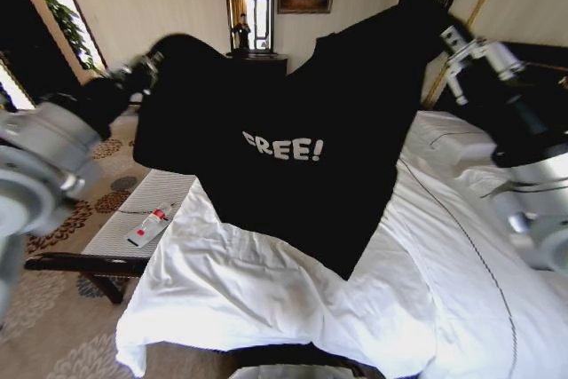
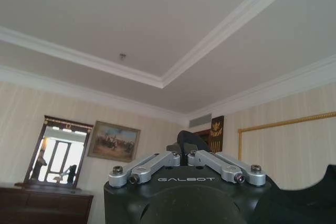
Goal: Fold the clothes on the bed.
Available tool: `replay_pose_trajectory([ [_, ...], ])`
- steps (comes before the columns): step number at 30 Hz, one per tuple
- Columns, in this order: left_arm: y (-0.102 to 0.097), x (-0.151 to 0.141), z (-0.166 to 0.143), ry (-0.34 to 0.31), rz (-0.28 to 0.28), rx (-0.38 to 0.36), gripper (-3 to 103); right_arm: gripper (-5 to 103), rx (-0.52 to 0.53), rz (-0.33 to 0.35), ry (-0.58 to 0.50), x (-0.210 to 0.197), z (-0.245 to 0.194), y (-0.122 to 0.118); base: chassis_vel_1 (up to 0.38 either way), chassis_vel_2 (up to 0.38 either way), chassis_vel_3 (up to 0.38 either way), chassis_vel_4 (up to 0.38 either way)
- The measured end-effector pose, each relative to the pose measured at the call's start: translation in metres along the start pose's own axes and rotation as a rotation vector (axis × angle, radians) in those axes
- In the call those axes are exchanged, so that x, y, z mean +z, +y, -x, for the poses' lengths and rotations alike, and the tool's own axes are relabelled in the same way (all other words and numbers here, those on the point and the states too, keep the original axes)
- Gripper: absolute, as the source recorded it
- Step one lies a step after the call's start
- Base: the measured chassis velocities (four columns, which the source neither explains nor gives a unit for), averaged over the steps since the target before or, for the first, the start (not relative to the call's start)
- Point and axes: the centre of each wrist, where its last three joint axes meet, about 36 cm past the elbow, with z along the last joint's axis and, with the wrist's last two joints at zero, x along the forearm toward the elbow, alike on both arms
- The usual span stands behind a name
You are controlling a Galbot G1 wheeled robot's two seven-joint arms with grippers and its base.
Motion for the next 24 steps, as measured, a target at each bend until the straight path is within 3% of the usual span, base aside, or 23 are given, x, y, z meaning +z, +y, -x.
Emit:
replay_pose_trajectory([
  [6,-0.013,-0.032,-0.034,-0.030,0.042,-0.008,1,0,0.012,0.021,0.032,-0.034,0.008,0.010,0.000,0.000,0.000,0.000],
  [9,-0.013,-0.031,-0.038,0.000,0.036,-0.021,1,0,0.045,0.024,0.063,-0.031,0.008,0.008,0.000,0.000,0.000,0.000],
  [11,-0.011,-0.020,-0.037,0.059,0.013,-0.034,1,0,0.099,0.053,0.115,-0.019,0.006,0.004,0.000,0.000,0.000,0.000],
  [14,-0.001,0.022,-0.024,0.229,-0.037,-0.054,1,0,0.227,0.175,0.275,0.029,-0.006,-0.008,0.000,0.000,0.000,0.000],
  [15,-0.001,0.022,-0.024,0.229,-0.037,-0.054,1,0,0.227,0.175,0.275,0.029,-0.006,-0.008,0.000,0.000,0.000,0.000],
  [19,0.030,0.111,0.005,0.469,-0.077,-0.100,1,0,0.322,0.403,0.544,0.120,-0.032,0.002,0.000,0.000,0.000,0.000],
  [20,0.030,0.111,0.005,0.469,-0.077,-0.100,1,0,0.322,0.403,0.544,0.120,-0.032,0.002,0.000,0.000,0.000,0.000],
  [22,0.054,0.170,0.021,0.583,-0.082,-0.156,1,0,0.398,0.499,0.663,0.176,-0.038,-0.007,0.000,0.000,0.000,0.000],
  [24,0.069,0.213,0.031,0.654,-0.076,-0.197,1,0,0.446,0.543,0.720,0.213,-0.036,-0.015,0.000,0.000,0.000,0.000],
])
